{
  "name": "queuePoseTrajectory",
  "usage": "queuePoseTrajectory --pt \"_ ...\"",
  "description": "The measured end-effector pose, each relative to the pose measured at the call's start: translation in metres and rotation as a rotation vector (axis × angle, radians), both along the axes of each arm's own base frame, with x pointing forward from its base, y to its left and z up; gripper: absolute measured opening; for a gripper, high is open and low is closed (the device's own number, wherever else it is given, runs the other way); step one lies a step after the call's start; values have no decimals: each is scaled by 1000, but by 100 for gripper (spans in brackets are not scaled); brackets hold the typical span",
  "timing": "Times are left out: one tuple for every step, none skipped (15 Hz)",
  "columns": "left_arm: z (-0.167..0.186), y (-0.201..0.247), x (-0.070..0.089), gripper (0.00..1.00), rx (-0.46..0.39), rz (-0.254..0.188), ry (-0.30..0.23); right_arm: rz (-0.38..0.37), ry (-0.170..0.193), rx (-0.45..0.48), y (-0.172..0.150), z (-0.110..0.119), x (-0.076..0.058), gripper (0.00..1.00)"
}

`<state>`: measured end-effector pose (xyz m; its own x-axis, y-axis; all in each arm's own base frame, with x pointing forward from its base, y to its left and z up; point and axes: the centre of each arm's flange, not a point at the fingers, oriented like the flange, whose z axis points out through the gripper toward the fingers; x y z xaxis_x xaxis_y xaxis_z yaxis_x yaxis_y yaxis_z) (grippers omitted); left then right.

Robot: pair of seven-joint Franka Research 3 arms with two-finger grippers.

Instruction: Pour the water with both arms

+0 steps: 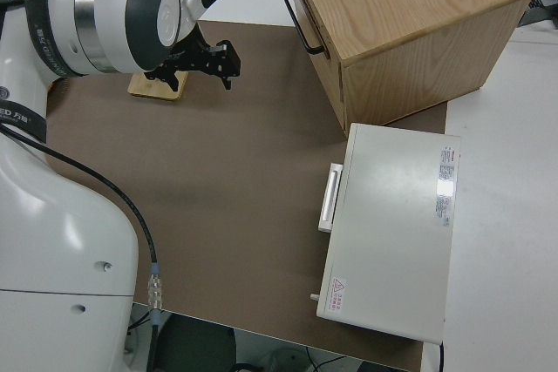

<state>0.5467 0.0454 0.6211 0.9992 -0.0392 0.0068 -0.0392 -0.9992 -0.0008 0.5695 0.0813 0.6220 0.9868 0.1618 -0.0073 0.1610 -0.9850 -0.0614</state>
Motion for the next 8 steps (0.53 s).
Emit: queuePoseTrajectory --pt "-1 25 0 100 1 6 -7 19 5 3 12 -16 6 100" --pt "-1 44 0 100 4 6 -22 33 5 8 24 -30 12 100" --pt "-1 70 1 100 10 5 -45 45 -2 18 44 -51 21 100" --pt "-2 86 1 100 13 -1 -62 45 -9 27 58 -64 27 100" --pt "-3 105 2 100 12 -7 -84 47 -20 40 74 -79 35 100" --pt "-5 123 2 100 11 -12 -105 55 -31 54 89 -94 41 100" --pt "-7 143 0 100 11 -18 -128 60 -40 66 100 -105 46 100" --pt "-8 163 -2 100 10 -28 -151 65 -50 76 110 -114 50 100"
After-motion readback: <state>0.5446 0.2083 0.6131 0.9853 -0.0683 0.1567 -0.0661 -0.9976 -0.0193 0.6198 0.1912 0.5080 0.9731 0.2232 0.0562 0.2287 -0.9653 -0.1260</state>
